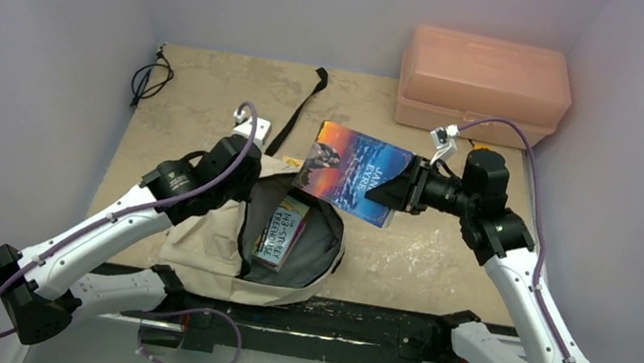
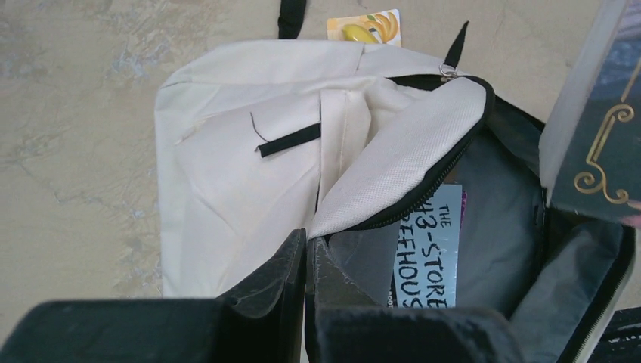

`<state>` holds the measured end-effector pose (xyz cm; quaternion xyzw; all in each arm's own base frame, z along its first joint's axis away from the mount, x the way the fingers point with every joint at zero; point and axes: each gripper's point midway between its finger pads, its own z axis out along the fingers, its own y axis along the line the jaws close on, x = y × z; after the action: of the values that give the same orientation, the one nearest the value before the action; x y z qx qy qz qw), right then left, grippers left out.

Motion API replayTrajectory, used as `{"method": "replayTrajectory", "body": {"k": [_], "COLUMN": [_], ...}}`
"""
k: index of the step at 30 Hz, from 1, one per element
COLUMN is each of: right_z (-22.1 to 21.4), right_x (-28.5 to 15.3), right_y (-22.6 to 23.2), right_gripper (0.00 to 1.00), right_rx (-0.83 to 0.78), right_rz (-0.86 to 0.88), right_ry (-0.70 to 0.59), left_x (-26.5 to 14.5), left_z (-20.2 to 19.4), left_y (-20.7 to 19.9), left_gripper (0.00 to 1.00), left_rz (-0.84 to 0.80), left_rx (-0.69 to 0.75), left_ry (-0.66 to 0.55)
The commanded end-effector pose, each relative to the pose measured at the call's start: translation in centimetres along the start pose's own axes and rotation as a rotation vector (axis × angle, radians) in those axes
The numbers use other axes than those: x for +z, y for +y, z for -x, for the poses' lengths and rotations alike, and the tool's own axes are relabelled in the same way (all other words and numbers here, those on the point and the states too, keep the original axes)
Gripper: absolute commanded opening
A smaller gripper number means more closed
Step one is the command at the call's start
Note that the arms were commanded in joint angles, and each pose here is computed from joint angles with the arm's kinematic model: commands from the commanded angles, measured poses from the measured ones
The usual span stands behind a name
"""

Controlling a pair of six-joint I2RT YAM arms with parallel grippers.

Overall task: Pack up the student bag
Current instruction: Place the book in the student bag.

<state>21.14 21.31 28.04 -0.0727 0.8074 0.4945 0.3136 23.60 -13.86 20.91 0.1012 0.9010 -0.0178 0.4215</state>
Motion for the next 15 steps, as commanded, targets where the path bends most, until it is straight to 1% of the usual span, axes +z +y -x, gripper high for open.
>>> {"method": "replayTrajectory", "body": {"k": [1,3,8,12,15], "right_z": [2.2,1.9,0.7,0.4,0.6], "right_x": [-1.2,-1.0,-0.8,-1.1,-1.3], "right_y": [6.4,6.2,6.0,6.8,7.2], "right_gripper": [0.0,0.0,0.0,0.0,0.0], "right_rx": [-0.106,-0.091,-0.071,-0.072,-0.085], "right_rz": [0.291,0.294,0.331,0.391,0.402], "right_ry": [-0.073,-0.055,0.008,0.023,0.023], "left_x": [-0.6,-1.2,-4.3,-6.1,-7.3], "left_z": [2.5,3.2,6.6,8.9,10.2], "left_y": [2.2,3.2,4.2,5.1,6.6], "left_gripper": [0.0,0.0,0.0,0.0,0.0], "left_rz": [0.045,0.07,0.051,0.077,0.143], "left_rx": [-0.043,-0.058,-0.053,-0.029,-0.011], "left_ry": [-0.099,-0.127,-0.247,-0.294,-0.317]}}
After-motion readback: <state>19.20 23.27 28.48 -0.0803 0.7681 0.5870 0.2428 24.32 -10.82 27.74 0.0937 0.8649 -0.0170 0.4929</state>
